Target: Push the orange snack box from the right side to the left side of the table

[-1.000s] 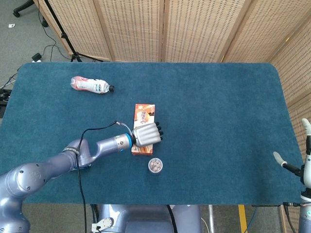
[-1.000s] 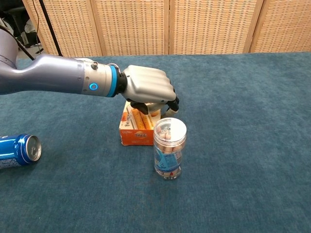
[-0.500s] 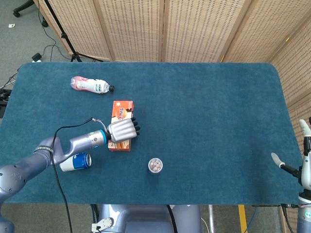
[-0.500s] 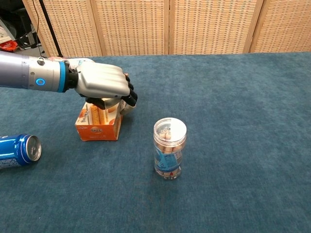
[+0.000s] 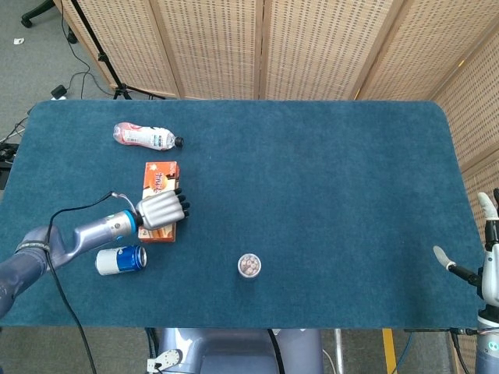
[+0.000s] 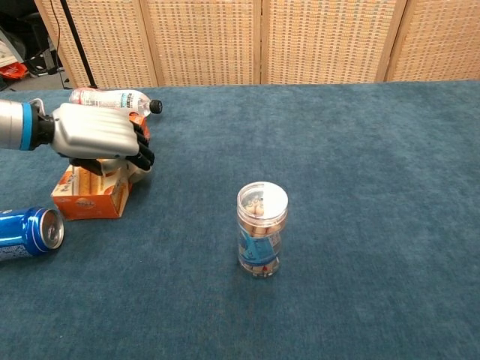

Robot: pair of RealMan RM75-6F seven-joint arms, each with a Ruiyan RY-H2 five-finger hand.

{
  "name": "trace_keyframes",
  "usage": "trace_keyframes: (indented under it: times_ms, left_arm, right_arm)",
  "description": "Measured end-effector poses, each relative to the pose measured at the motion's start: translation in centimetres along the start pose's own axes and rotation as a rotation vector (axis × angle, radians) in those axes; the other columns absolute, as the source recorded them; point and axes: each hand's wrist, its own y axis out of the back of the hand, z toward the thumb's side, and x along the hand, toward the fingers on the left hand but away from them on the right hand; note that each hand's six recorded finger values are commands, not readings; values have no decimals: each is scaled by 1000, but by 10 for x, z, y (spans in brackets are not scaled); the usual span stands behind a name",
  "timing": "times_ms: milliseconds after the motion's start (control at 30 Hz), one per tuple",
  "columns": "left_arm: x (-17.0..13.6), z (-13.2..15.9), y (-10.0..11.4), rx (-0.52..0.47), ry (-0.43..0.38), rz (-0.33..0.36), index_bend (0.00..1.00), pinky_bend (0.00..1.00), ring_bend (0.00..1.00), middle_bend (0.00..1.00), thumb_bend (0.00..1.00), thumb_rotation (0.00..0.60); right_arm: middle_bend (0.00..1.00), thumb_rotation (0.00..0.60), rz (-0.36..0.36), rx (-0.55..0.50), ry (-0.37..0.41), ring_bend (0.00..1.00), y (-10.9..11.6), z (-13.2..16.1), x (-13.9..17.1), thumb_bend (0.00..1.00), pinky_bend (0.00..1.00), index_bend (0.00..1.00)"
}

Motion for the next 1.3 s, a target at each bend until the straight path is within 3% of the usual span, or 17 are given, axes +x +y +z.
trace_keyframes:
  times_ms: [267, 467, 567, 633, 667, 767, 833, 900, 933, 1033, 1133, 1300]
  left_arm:
    - [-49, -16, -30, 4, 39, -34, 500, 324, 339, 408, 1000, 600]
    - [-70, -26, -46, 7, 79, -66, 500, 325, 337, 405, 1000, 600]
    - [-72, -29, -43, 8, 88, -48, 426, 253, 208, 236, 1000, 600]
    - [-74, -34, -35, 15, 98, -8, 218, 79, 34, 40, 1000, 600]
    - [-75, -36, -29, 16, 106, 17, 157, 39, 7, 10, 995, 600]
    - [-79, -48, -4, 1, 149, 134, 27, 0, 0, 0, 790, 600]
    - [-85, -59, 16, -26, 197, 235, 0, 0, 0, 0, 415, 595]
    - [-93, -71, 35, -69, 255, 335, 0, 0, 0, 0, 119, 584]
    - [-101, -78, 46, -102, 294, 400, 0, 0, 0, 0, 29, 569]
    - [-120, -85, 59, -196, 367, 497, 0, 0, 0, 0, 0, 517]
    - [-140, -81, 59, -314, 426, 542, 0, 0, 0, 0, 0, 484]
    - [-175, -57, 44, -543, 539, 534, 0, 0, 0, 0, 0, 480]
  right_arm:
    - [0, 600, 1, -8, 0, 0, 0, 0, -1, 52, 66, 46]
    - [0, 600, 4, -7, 9, 0, 0, 3, 0, 51, 66, 46]
    - [0, 600, 7, -8, 15, 0, -1, 5, 1, 51, 66, 46]
    - [0, 600, 10, -10, 20, 0, -2, 7, 2, 51, 66, 46]
    - [0, 600, 12, -10, 23, 0, -2, 7, 2, 52, 66, 46]
    - [0, 600, 13, -11, 27, 0, -2, 9, 3, 50, 66, 46]
    - [0, 600, 15, -13, 31, 0, -3, 10, 3, 50, 64, 46]
    - [0, 600, 18, -16, 38, 0, -3, 12, 4, 49, 61, 46]
    - [0, 600, 19, -17, 40, 0, -3, 12, 4, 49, 59, 46]
    - [0, 600, 24, -21, 52, 0, -4, 15, 5, 44, 42, 46]
    - [0, 600, 37, -15, 75, 0, -5, 19, 8, 22, 10, 18]
    - [0, 600, 93, 33, 134, 0, -8, 24, 14, 0, 0, 0]
